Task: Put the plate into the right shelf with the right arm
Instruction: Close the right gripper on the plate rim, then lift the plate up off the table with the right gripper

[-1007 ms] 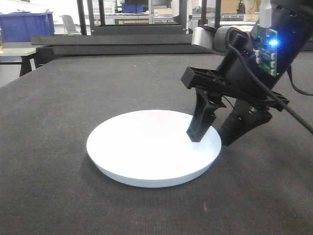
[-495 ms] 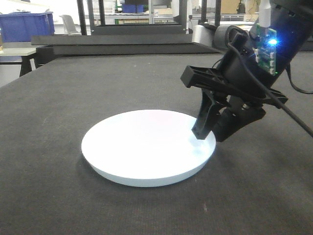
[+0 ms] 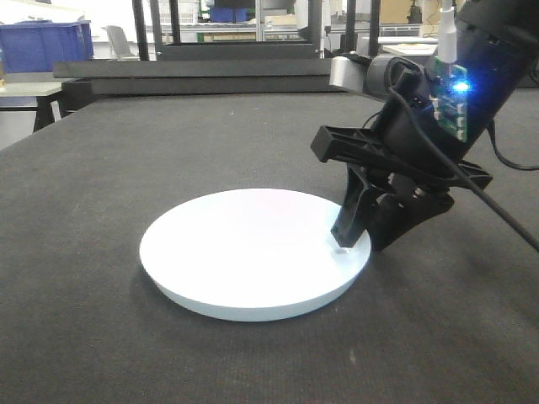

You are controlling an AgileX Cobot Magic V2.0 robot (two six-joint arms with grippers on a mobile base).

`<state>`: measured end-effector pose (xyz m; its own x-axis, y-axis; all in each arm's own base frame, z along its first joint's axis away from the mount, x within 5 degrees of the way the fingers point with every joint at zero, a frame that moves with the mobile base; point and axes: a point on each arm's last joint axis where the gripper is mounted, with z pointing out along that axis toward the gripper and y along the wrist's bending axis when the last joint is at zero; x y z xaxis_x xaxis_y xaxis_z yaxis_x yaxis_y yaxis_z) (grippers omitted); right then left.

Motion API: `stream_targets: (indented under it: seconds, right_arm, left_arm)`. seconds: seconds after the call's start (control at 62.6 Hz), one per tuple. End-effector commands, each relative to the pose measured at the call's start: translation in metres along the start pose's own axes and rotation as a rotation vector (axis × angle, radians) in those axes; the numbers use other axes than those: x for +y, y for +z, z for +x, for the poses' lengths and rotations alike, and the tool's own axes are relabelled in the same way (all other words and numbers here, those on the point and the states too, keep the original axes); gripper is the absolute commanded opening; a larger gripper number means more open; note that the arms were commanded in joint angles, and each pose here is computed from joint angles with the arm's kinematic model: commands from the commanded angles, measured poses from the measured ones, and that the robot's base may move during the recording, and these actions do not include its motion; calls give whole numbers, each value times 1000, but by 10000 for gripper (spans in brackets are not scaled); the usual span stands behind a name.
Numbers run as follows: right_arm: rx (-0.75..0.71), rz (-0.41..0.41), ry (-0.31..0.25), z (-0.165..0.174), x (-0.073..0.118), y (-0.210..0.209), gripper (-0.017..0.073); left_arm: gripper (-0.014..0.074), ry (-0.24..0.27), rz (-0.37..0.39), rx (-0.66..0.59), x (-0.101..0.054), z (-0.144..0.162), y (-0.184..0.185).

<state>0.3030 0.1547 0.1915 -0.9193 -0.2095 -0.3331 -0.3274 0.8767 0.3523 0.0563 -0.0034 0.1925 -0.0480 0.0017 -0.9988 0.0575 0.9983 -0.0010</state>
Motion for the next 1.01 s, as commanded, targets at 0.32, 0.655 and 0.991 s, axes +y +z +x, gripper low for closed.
stream_targets:
  seconds: [0.32, 0.655, 0.991]
  right_arm:
    - [-51, -16, -17, -11, 6, -11, 58]
    - [-275, -49, -76, -20, 26, -96, 56]
    - [-688, -64, -179, 34, 56, -217, 56]
  left_arm:
    - [-47, -9, -3, -81, 0, -5, 0]
    - [-47, -9, -3, -81, 0, -5, 0]
    - [-47, -9, -3, -81, 0, -5, 0]
